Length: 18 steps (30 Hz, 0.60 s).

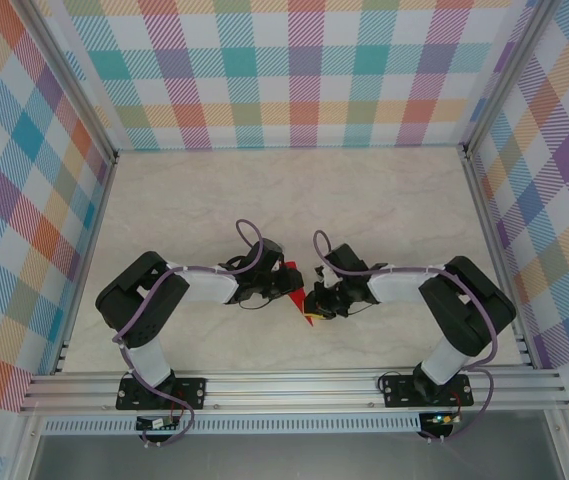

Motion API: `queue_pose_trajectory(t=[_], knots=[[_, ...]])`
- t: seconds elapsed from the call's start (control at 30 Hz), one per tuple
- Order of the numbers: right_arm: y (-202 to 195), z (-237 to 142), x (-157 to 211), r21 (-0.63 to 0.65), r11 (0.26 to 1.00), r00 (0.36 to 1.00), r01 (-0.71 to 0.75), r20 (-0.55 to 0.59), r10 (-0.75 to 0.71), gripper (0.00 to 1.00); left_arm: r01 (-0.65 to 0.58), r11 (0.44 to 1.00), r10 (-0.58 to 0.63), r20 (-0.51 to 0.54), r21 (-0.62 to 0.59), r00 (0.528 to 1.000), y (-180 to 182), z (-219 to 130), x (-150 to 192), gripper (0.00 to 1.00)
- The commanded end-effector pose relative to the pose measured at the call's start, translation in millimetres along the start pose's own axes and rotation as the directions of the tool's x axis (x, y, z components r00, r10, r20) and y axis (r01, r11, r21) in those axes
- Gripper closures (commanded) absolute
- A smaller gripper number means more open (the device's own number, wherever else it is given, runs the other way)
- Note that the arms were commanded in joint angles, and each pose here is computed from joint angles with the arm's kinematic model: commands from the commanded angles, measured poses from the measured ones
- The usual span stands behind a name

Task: Fold a paper plane with a square sheet of paper (pick it up from the middle)
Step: Fold the wing for the fifth time at the center of the table.

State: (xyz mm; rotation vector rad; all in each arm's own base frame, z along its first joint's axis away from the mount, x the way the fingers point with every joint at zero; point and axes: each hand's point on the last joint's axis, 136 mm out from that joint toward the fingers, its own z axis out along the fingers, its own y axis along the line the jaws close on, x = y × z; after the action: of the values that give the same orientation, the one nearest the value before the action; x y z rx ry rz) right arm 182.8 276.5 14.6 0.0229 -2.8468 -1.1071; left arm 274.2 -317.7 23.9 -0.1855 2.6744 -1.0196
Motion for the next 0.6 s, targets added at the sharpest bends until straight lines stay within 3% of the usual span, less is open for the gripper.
queue_pose_trajectory(t=[0.0,0.37,0.57], knots=[[-16,5,25,0.023,1.0,0.997,-0.014,-0.072,0.016,0.86,-0.001,0.991,-0.014,-0.11,-0.134,0.994,42,16,34,0.72],[-33,-10,57,0.08,0.996,0.991,0.035,-0.129,-0.025,0.85,-0.003,0.991,-0.012,-0.114,-0.134,0.993,42,17,35,0.72],[-12,-26,34,0.076,0.995,0.998,0.058,-0.003,-0.058,0.83,0.0,0.992,-0.016,-0.12,-0.128,0.993,41,19,35,0.72]])
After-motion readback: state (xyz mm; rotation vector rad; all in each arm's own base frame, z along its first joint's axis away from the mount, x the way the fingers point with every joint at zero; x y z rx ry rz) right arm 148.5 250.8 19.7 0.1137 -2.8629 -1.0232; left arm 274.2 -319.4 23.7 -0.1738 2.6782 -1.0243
